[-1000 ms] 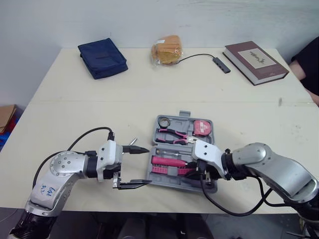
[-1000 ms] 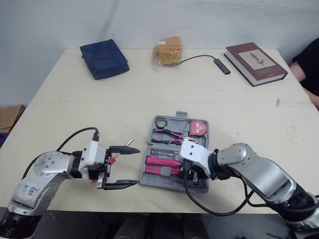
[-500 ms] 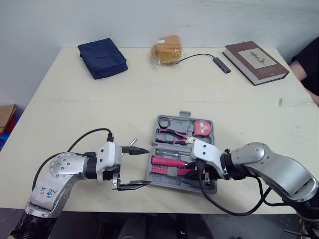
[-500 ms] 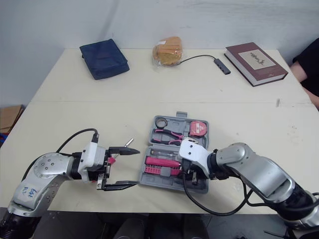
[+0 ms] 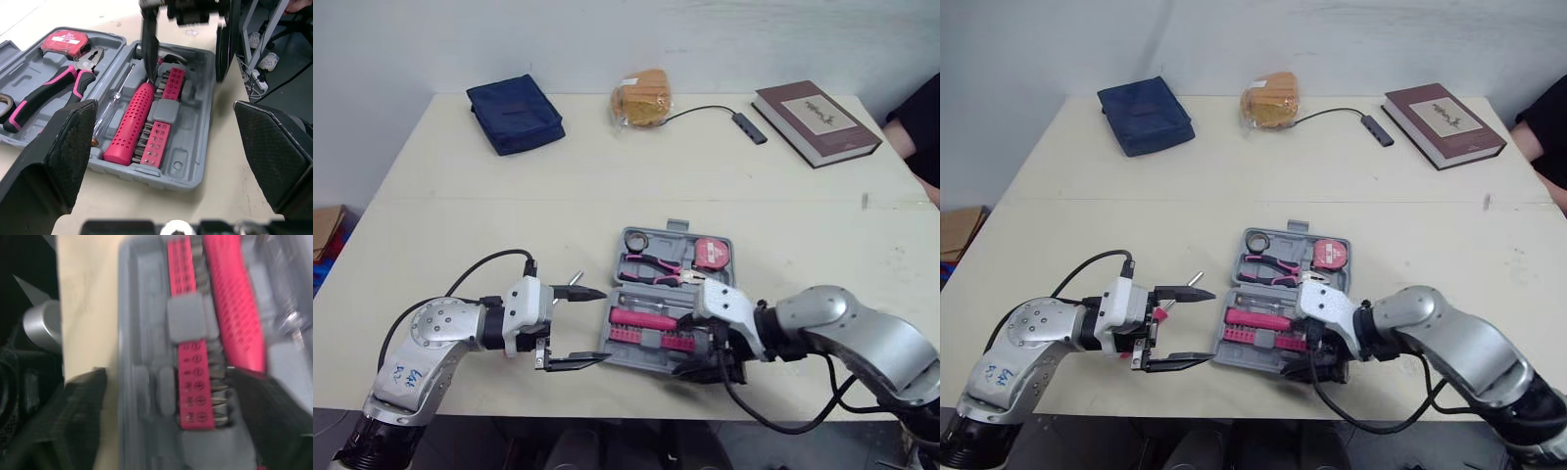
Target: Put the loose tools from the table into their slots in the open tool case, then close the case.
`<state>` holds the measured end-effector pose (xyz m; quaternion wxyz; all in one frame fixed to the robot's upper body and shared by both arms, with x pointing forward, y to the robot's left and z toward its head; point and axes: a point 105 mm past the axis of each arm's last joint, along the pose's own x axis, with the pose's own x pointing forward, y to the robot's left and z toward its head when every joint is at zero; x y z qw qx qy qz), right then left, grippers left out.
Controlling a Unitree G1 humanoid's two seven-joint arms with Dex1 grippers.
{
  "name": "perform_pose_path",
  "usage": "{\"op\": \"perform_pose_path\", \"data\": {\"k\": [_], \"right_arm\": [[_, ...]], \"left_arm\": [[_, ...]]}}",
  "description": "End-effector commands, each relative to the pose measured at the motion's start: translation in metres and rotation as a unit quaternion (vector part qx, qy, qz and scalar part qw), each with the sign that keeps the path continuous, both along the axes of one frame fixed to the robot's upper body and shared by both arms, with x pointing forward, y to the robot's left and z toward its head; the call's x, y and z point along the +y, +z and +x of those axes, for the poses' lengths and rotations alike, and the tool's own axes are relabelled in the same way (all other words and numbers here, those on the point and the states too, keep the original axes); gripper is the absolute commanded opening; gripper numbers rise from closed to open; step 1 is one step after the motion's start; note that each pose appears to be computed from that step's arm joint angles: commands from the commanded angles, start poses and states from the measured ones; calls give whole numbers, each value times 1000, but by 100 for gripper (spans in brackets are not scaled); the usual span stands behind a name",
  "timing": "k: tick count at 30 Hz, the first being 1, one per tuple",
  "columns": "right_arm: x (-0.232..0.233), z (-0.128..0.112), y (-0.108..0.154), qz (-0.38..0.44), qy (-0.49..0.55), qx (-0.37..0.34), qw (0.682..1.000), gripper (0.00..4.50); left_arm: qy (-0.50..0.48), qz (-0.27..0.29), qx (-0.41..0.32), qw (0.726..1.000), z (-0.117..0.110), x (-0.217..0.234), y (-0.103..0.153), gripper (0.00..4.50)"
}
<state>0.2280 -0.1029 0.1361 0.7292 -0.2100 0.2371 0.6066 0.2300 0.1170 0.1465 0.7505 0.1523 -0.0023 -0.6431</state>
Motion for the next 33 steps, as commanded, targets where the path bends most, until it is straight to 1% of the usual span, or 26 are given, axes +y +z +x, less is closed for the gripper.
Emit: {"op": "perform_pose_path", "data": {"k": [1,3,5,6,8,9,12,13,14,15,16,19,22,25,27,30,33], "right_arm": [[-6,-5,16,30,22,-21,999,413],[-12,0,18,39,10,-37,999,413],[-11,0,20,75,7,-37,996,413],[-10,0,22,96,12,-48,994,413],[-10,-3,18,110,19,-51,992,364],[-11,-2,14,108,24,-67,992,333],[-13,3,5,108,22,-91,990,188],[-15,4,3,110,17,-86,990,134],[-17,6,0,107,13,-88,990,96],[-19,7,-3,104,11,-85,991,37],[-20,7,-6,101,13,-84,991,3],[-22,8,-13,88,18,-88,992,3],[-24,9,-19,91,13,-84,992,3],[-24,9,-35,83,9,-86,993,3],[-23,9,-40,83,6,-86,993,3],[-25,9,-53,55,10,-86,995,3],[-25,11,-61,21,17,-102,994,3]], "left_arm": [[3,-5,-8,1000,1,0,5,450],[3,-6,-7,1000,1,-1,5,450],[2,-7,-6,1000,1,-1,5,450],[1,-7,-7,1000,1,-1,5,450],[0,-7,-7,1000,2,-2,5,450],[0,-7,-8,1000,3,-2,5,450],[-1,-6,-11,1000,5,-2,6,450],[-1,-6,-12,1000,5,-2,6,450],[-1,-5,-12,1000,5,-2,6,450],[-1,-5,-12,1000,6,-1,6,450],[0,-4,-13,1000,6,-1,6,450],[0,-3,-14,1000,7,-1,6,450],[2,-1,-15,1000,7,0,6,450],[5,2,-18,1000,8,0,7,450],[6,3,-19,1000,9,0,8,450],[7,5,-19,1000,10,1,8,450],[9,22,-12,1000,10,4,4,450]]}}
